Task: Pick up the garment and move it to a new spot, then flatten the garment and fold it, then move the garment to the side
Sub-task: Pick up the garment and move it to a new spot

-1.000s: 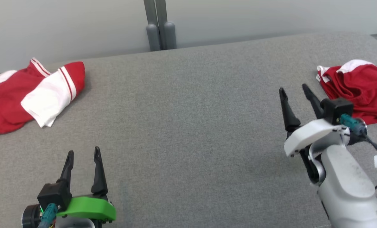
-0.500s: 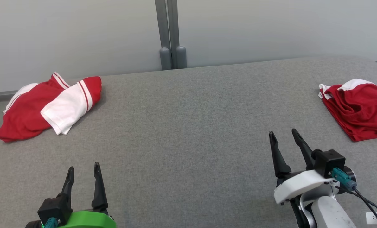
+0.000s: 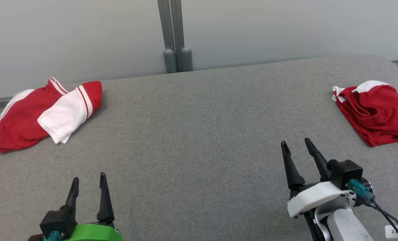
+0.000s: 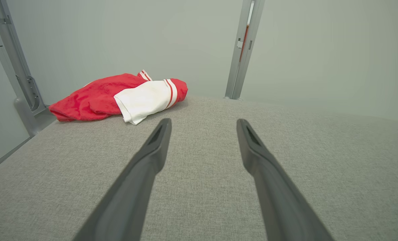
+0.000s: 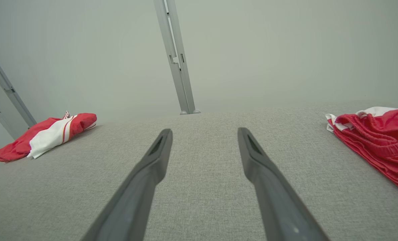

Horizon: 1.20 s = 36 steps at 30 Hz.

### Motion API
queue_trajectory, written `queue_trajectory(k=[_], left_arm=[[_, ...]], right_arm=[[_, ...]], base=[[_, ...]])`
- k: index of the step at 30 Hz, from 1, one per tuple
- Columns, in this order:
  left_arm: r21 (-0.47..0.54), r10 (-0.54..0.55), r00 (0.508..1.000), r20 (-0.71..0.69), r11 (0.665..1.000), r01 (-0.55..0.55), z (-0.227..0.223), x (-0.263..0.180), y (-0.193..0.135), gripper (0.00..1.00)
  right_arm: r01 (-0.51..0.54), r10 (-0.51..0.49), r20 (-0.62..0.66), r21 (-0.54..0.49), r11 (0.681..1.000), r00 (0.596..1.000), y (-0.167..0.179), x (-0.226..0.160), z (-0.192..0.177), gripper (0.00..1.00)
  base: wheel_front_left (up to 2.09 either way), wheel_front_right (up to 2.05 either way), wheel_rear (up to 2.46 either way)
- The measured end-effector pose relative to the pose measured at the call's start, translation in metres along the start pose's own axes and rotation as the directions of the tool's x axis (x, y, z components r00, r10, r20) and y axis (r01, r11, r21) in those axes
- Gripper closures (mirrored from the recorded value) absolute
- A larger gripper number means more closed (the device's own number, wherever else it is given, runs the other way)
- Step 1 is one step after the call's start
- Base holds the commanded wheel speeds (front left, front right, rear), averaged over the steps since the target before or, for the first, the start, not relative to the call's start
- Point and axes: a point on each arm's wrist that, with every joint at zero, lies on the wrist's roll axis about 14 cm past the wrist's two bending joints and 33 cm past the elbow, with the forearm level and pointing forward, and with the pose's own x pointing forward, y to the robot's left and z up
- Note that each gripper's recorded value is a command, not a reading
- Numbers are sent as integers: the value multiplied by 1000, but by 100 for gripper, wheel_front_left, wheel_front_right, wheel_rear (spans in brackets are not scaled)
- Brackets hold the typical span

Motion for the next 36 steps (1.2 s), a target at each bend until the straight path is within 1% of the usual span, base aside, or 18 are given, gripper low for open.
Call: queue_trajectory(k=[6,11,15,20,24,29,33,36], left_arm=[[-1,9,1000,6,1000,-9,2,-2,3,0],[0,38,999,19,999,-38,6,-8,12,0],[8,88,995,37,996,-89,12,-18,28,0],[21,189,980,66,981,-191,21,-39,60,0],[33,276,957,88,960,-280,27,-63,89,0],[34,386,916,109,919,-392,33,-97,119,0],[22,490,862,132,868,-497,39,-130,144,0],[13,542,829,136,836,-549,39,-149,154,0]], right_arm=[[-6,6,-8,-3,1000,1000,2,1,-3,0],[-44,43,-9,-10,999,999,13,7,-4,0],[-109,109,-15,-5,994,994,35,16,-7,0],[-215,215,-24,12,977,976,72,30,-13,0],[-312,314,-38,36,949,949,109,38,-20,0],[-427,431,-54,71,901,901,155,42,-29,0],[-528,534,-71,89,845,843,195,40,-37,0],[-585,592,-65,99,805,803,221,41,-37,0]], base=[[0,0,0],[0,0,0],[0,0,0],[0,0,0],[0,0,0],[0,0,0],[0,0,0],[0,0,0]])
